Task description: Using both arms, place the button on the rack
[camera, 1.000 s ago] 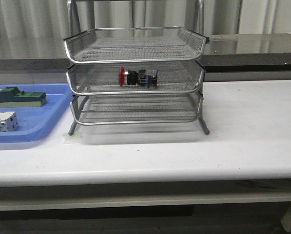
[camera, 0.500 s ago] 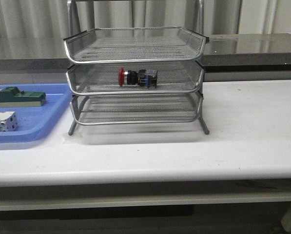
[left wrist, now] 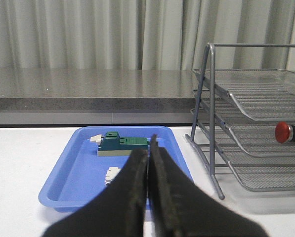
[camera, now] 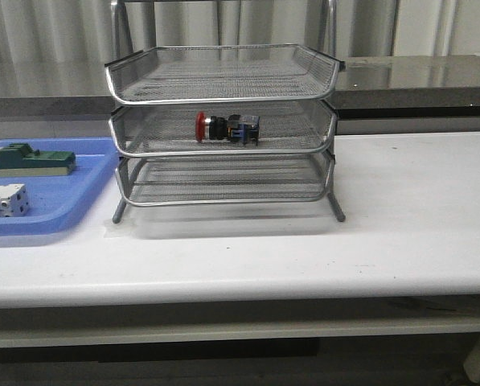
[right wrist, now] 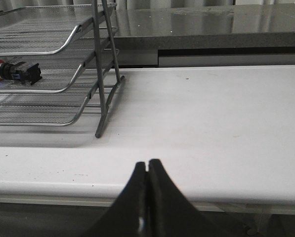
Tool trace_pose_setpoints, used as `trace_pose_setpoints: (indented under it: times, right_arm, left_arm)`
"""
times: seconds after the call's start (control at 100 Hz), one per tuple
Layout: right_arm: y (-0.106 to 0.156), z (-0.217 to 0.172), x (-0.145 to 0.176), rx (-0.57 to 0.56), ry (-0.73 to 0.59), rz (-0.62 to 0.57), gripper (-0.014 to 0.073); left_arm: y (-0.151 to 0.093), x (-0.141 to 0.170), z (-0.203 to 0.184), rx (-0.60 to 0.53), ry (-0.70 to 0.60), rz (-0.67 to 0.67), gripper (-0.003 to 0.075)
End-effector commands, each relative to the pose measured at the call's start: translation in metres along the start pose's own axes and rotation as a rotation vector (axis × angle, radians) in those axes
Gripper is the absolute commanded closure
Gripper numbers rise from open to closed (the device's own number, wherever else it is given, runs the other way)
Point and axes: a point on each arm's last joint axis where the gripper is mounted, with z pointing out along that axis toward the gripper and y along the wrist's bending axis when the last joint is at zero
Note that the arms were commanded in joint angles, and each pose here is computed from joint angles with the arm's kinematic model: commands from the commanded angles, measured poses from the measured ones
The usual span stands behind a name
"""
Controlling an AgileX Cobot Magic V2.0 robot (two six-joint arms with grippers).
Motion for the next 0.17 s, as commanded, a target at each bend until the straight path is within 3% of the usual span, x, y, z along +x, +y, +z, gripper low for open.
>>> trace_pose_setpoints:
  times: [0.0, 0.16]
  right_arm:
    - [0.0003, -0.0029, -0.0143, 0.002, -0.12, -0.009, 0.0662]
    - [0.0003, -0.0029, -0.0143, 0.002, -0.12, -0.009, 0.0662]
  left_arm:
    - [-0.0006, 0.0071, -0.0017, 0.011, -0.061, -0.01, 0.0716]
    - [-0.0006, 0.0071, -0.0017, 0.011, -0.061, -0.01, 0.0716]
